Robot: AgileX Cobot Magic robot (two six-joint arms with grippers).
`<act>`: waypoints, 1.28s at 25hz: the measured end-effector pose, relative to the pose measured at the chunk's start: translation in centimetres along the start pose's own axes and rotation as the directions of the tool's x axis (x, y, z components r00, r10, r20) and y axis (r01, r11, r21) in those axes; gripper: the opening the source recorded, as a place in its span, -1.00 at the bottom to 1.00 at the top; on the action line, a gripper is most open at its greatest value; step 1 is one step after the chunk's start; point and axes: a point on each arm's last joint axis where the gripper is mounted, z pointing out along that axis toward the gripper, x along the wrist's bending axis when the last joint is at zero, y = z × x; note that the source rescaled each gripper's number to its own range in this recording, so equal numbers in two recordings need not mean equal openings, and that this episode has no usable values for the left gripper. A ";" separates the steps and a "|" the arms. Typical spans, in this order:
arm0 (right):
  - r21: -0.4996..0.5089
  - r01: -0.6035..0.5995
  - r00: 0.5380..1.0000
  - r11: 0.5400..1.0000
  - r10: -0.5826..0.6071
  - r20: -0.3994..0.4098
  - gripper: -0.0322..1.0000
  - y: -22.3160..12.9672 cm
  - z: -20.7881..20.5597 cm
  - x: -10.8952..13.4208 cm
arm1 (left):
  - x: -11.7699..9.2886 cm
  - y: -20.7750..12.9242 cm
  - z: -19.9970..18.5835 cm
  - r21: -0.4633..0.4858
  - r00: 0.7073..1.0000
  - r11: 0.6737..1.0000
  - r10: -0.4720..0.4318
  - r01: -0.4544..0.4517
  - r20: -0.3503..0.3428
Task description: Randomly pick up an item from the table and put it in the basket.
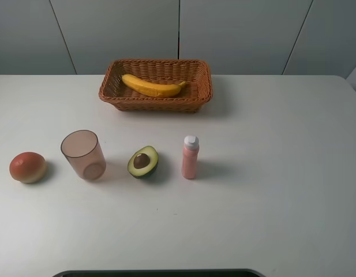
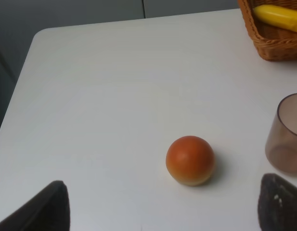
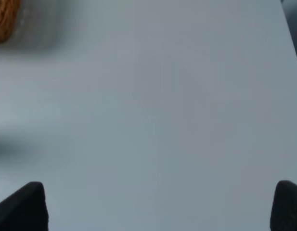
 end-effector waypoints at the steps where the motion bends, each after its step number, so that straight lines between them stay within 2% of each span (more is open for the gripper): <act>1: -0.009 0.009 1.000 1.000 -0.009 -0.018 1.00 -0.8 0.0 0.2 | 0.0 0.0 0.0 0.000 1.000 1.000 0.000 0.000 0.000; 6: -0.096 0.000 0.997 0.995 -0.007 -0.077 1.00 -4.2 -0.4 0.7 | 0.0 0.0 0.0 0.000 1.000 1.000 0.000 0.000 0.000; 14: -0.250 -0.009 0.996 0.968 -0.012 -0.083 1.00 -7.5 -0.8 0.9 | 0.0 0.0 0.0 0.000 1.000 1.000 0.000 0.000 0.000; 32: -0.255 -0.047 0.993 0.966 0.019 -0.115 1.00 -7.6 -0.9 1.1 | 0.0 0.0 0.0 0.000 1.000 1.000 0.000 0.000 0.000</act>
